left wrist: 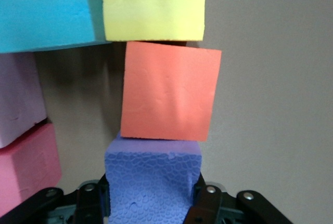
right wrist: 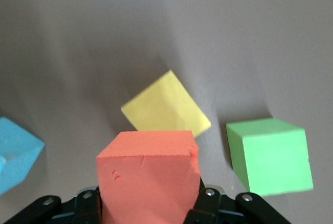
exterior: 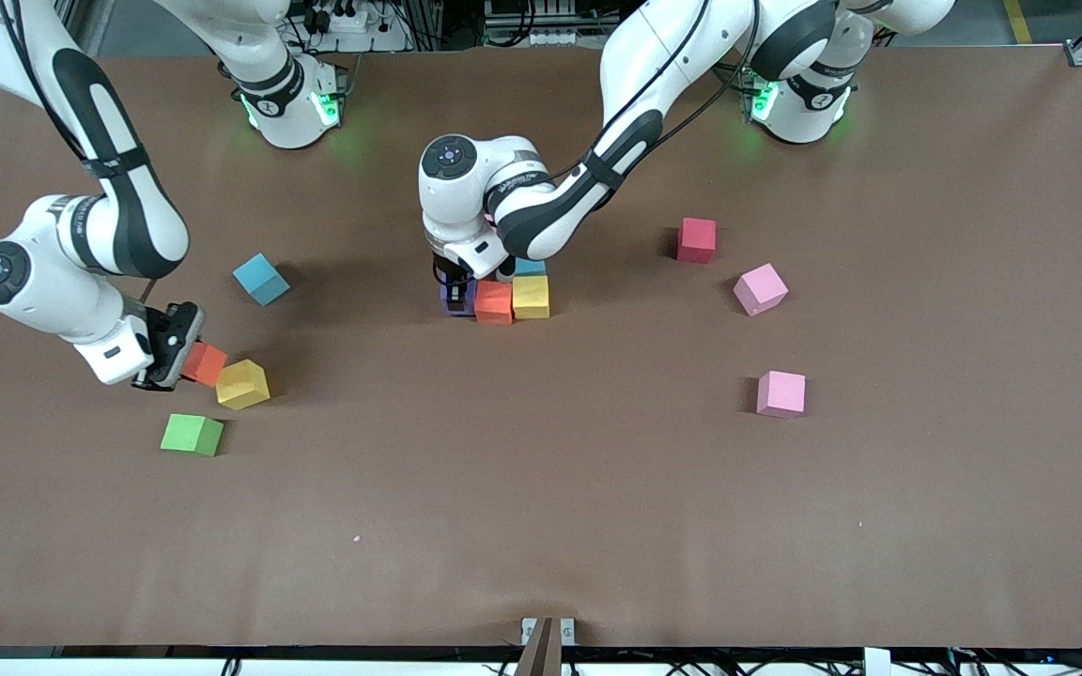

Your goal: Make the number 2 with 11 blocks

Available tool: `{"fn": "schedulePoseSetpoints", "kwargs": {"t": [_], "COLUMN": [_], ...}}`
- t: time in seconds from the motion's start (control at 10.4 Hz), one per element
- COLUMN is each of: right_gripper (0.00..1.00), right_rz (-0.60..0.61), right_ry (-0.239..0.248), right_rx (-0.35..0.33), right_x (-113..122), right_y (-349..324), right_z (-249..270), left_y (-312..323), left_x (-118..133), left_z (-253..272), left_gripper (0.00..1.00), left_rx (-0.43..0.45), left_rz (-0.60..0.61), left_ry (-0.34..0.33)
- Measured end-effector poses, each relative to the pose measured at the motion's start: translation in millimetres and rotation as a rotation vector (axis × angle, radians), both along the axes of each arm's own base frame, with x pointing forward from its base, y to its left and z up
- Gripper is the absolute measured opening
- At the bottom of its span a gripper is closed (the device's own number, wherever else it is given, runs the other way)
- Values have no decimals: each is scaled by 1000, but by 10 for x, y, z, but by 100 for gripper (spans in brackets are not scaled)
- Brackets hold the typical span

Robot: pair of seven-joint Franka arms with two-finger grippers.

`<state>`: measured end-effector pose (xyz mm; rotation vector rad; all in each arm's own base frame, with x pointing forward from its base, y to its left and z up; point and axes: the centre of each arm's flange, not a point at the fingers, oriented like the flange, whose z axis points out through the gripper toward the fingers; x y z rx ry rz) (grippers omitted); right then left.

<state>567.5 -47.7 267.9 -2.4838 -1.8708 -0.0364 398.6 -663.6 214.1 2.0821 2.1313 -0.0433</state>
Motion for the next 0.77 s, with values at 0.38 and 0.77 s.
{"fn": "schedulePoseSetpoints", "kwargs": {"t": [0.38, 0.77], "right_gripper": [56, 56], "right_rz": [-51, -56], "right_ry": [5, 2], "right_rx": [3, 3], "right_x": [19, 31], "right_y": [242, 253], "right_z": [-12, 0], "left_y": [-30, -39], "left_x": [-53, -56], "left_z": [-117, -118], "left_gripper": [56, 89], "left_rx": [1, -4], "left_rz": [-12, -13], "left_ry": [-13, -15]}}
